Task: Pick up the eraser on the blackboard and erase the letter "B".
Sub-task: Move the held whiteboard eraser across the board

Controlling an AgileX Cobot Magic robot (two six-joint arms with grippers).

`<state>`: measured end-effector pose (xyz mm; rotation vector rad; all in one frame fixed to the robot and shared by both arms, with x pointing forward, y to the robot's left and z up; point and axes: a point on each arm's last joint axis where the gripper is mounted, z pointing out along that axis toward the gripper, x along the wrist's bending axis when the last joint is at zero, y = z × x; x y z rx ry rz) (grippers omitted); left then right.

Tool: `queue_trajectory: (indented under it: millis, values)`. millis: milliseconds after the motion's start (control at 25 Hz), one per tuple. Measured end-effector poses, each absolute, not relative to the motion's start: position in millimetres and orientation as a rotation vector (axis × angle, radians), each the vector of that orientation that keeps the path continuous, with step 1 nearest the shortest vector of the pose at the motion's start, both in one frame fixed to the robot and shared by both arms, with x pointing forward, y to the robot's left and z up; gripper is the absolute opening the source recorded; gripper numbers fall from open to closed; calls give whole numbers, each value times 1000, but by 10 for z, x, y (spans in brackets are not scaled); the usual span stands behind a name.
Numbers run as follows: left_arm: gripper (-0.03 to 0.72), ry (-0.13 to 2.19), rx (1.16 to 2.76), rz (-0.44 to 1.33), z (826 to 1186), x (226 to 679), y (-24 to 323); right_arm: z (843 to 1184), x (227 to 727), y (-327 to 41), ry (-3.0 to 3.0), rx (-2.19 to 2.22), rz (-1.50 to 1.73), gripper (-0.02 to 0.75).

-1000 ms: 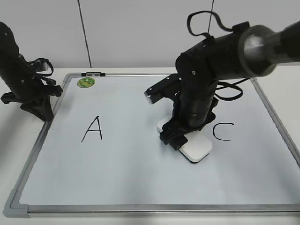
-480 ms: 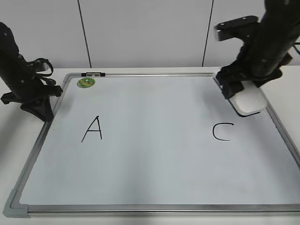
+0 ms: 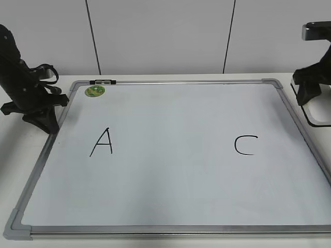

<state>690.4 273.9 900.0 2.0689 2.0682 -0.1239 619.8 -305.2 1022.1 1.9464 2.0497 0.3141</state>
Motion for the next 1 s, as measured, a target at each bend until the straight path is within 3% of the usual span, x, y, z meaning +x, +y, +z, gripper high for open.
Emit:
queue_trajectory:
  millis: [560, 1000]
  values:
    - [48, 2068, 2069, -124, 9000, 6904, 2739, 9554, 6417, -3124, 2107, 2066, 291, 539]
    - [48, 2068, 2067, -125, 9000, 6904, 2738, 9347, 6456, -3102, 2158, 2077, 287, 554]
